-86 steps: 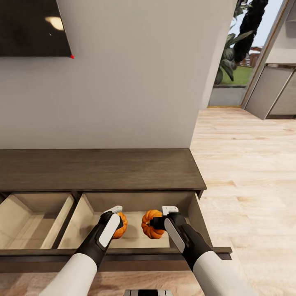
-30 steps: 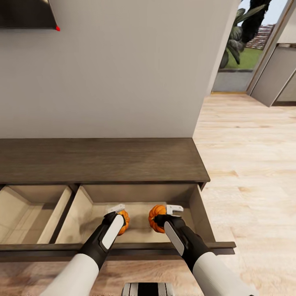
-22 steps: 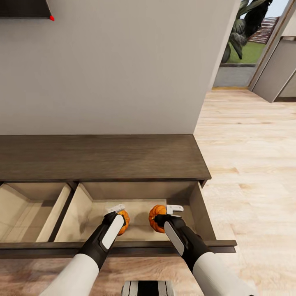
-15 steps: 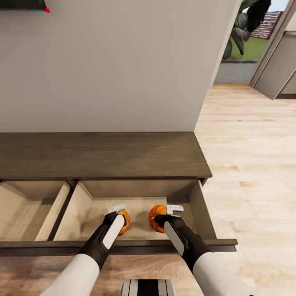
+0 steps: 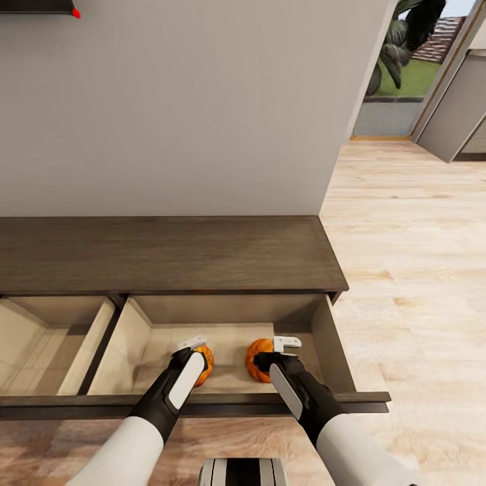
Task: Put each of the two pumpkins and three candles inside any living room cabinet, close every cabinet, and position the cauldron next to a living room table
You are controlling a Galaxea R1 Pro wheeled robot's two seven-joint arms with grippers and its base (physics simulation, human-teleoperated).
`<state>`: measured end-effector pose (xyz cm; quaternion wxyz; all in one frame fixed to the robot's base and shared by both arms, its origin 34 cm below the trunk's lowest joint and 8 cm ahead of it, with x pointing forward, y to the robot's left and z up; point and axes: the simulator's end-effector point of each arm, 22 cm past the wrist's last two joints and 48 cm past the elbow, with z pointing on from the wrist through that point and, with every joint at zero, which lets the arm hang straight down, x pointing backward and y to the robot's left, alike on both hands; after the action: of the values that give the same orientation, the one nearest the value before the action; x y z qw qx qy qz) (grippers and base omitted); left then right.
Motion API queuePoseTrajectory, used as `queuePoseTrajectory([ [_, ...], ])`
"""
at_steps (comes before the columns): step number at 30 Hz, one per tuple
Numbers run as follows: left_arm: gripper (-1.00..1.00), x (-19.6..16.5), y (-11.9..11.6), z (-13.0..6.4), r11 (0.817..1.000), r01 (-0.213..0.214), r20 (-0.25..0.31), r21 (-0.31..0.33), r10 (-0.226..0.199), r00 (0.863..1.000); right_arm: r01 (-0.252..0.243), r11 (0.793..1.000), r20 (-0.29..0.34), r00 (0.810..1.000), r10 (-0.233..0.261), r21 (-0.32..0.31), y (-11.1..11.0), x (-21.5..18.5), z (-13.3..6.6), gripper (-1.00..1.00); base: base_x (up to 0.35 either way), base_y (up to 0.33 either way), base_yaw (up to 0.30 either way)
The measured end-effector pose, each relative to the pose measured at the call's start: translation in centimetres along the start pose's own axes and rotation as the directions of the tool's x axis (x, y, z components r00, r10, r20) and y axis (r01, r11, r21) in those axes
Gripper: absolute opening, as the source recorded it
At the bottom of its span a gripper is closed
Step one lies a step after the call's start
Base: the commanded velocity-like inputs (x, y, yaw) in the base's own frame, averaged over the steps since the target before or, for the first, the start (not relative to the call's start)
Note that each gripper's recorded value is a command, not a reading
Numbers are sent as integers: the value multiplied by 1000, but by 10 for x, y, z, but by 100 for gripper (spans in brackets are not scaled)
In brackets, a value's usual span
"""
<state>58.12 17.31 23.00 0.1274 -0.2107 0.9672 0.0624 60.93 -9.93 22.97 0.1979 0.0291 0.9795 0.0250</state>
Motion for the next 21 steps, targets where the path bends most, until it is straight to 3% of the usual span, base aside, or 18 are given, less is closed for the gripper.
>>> queuePoseTrajectory([
  [1, -100, 0, 0, 0, 1000, 0, 0, 0, 0, 1000, 0, 1000, 0, 1000, 0, 0, 0, 0, 0, 100, 0, 0, 0],
  [2, 100, 2, 1, 2, 1000, -1, -4, -2, 1, 1000, 0, 1000, -5, 1000, 0, 0, 0, 2, 2, 100, 0, 0, 0],
  [13, 100, 4, 1, 4, 1000, 1, -9, -4, -1, 1000, 1, 1000, -10, 1000, -1, 0, 0, 4, 3, 100, 0, 0, 0],
  [21, 100, -8, -1, -11, 1000, 10, 16, 10, -10, 1000, 5, 1000, 19, 1000, -5, -5, 2, -10, -10, 100, 0, 0, 0],
])
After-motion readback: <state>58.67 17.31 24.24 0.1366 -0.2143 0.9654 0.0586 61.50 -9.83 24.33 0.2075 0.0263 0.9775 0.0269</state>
